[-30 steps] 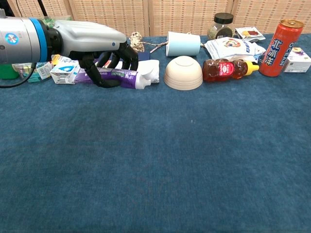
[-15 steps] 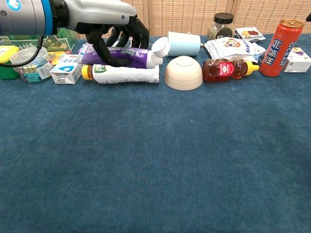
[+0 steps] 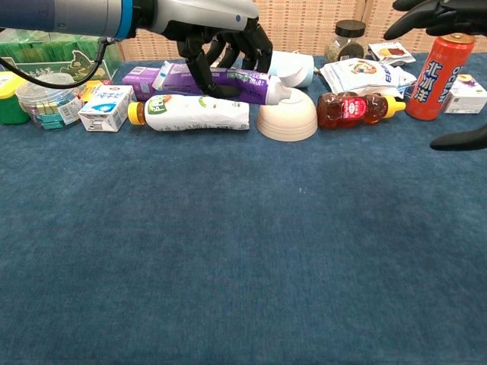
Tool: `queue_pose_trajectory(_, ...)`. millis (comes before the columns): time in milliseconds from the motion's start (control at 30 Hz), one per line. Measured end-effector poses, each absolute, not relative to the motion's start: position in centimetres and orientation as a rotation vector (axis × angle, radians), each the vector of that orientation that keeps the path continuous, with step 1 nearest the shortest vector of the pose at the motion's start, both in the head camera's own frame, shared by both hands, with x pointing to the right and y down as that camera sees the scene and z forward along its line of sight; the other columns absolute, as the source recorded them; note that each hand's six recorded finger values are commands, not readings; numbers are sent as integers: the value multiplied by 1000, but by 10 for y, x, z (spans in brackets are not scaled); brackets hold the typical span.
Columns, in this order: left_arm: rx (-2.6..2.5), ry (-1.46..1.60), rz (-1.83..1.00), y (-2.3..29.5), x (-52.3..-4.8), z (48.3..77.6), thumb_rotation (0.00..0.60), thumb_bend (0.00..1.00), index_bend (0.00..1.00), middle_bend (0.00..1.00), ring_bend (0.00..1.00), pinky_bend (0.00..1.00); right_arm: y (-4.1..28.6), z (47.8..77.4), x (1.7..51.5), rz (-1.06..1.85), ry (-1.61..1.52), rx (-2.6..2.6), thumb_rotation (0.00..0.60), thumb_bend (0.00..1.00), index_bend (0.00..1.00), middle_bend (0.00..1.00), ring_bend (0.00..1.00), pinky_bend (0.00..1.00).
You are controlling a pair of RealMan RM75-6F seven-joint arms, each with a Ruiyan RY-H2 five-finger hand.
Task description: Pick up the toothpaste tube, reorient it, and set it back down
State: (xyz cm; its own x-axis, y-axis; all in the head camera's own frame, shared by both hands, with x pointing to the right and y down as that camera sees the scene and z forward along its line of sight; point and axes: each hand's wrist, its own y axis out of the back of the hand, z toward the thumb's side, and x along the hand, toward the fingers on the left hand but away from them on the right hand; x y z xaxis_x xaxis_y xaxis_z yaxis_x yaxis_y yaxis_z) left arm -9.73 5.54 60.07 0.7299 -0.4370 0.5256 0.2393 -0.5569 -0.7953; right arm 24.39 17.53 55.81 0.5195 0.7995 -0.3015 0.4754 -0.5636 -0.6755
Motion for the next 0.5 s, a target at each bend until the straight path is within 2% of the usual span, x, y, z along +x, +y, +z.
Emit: queue_pose_trajectory(500,-1996,115,-878,57,-65,608,600,610,625,532,571,578,167,573,226,825,-1022,-2284,600,0,167,0,0,0)
